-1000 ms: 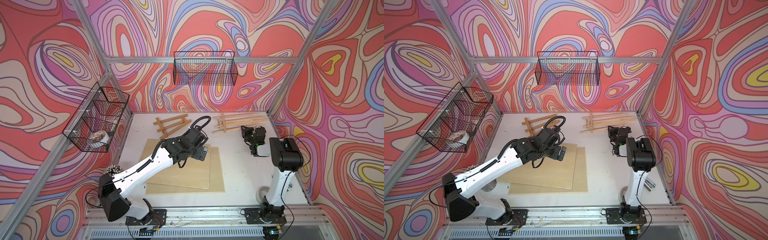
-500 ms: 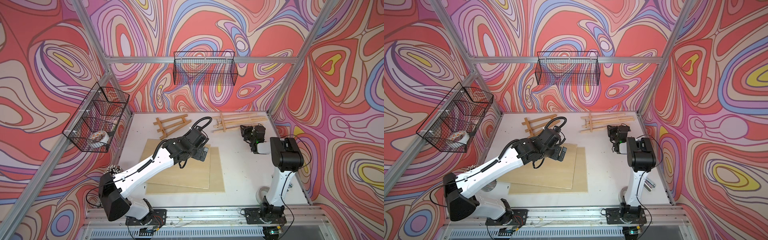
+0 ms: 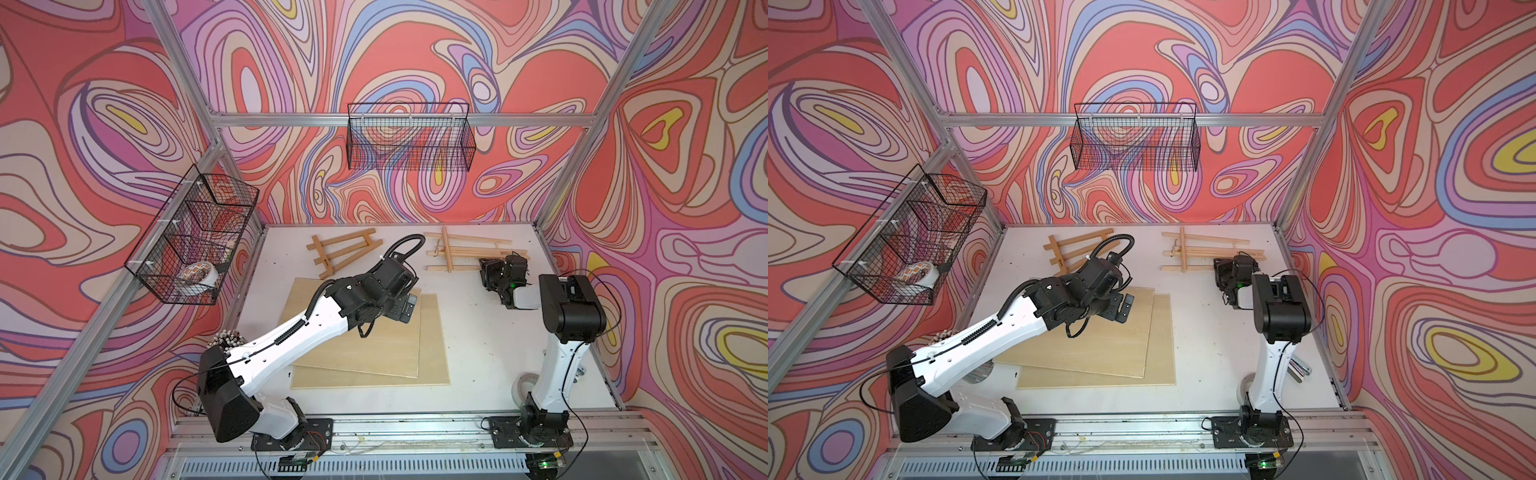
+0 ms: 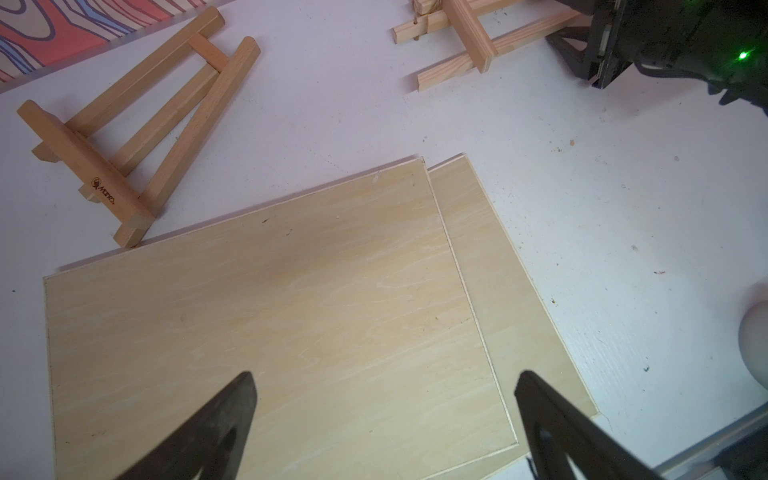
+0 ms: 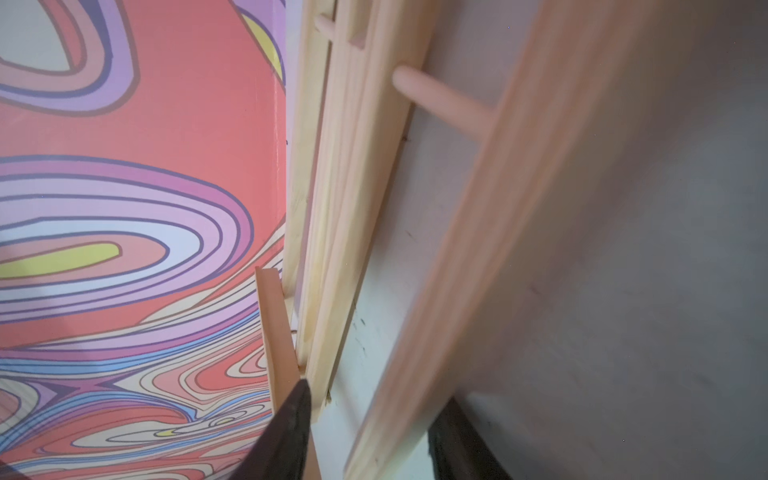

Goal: Disassemble the easel
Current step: Place the easel at the center of the board.

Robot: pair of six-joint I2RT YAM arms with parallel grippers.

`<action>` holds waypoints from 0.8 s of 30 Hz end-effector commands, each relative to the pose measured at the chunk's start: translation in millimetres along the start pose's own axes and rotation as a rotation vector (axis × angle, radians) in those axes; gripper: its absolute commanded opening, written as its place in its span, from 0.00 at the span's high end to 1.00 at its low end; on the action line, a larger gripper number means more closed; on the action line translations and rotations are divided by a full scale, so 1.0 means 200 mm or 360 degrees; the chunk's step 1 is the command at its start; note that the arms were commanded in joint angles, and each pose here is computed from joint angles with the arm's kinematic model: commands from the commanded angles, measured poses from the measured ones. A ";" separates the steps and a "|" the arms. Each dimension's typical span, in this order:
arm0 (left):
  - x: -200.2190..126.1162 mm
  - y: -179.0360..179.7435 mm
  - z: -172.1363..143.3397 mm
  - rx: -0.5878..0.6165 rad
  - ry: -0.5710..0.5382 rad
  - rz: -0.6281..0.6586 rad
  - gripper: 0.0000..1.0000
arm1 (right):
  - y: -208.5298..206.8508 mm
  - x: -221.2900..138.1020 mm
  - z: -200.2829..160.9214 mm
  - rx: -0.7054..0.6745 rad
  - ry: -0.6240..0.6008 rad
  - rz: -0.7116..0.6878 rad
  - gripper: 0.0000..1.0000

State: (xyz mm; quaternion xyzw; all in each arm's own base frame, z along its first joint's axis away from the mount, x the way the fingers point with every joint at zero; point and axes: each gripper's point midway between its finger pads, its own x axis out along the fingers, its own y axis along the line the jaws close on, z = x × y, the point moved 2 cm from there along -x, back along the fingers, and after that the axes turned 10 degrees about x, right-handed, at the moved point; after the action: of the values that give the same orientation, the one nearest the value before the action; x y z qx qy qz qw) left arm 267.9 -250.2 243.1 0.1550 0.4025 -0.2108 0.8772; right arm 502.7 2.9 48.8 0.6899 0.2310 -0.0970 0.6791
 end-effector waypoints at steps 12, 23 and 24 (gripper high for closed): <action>0.03 0.03 -0.01 0.0025 0.0012 0.0091 0.00 | 0.03 -0.14 0.03 -0.0032 -0.0153 -0.0050 0.41; -0.14 0.22 0.05 -0.0091 -0.0340 0.0355 0.00 | 0.35 -0.53 0.07 -0.0409 -0.0594 0.0072 0.40; -0.17 0.25 0.06 -0.0108 -0.0390 0.0397 0.00 | 0.38 -0.58 0.06 -0.0446 -0.0631 0.0093 0.40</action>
State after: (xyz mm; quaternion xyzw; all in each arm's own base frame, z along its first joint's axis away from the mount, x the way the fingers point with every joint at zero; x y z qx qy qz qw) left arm 273.6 -217.8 253.9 0.1621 0.3405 -0.1441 0.9149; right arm 454.0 -17.1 163.1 0.6124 0.1059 -0.1343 0.7719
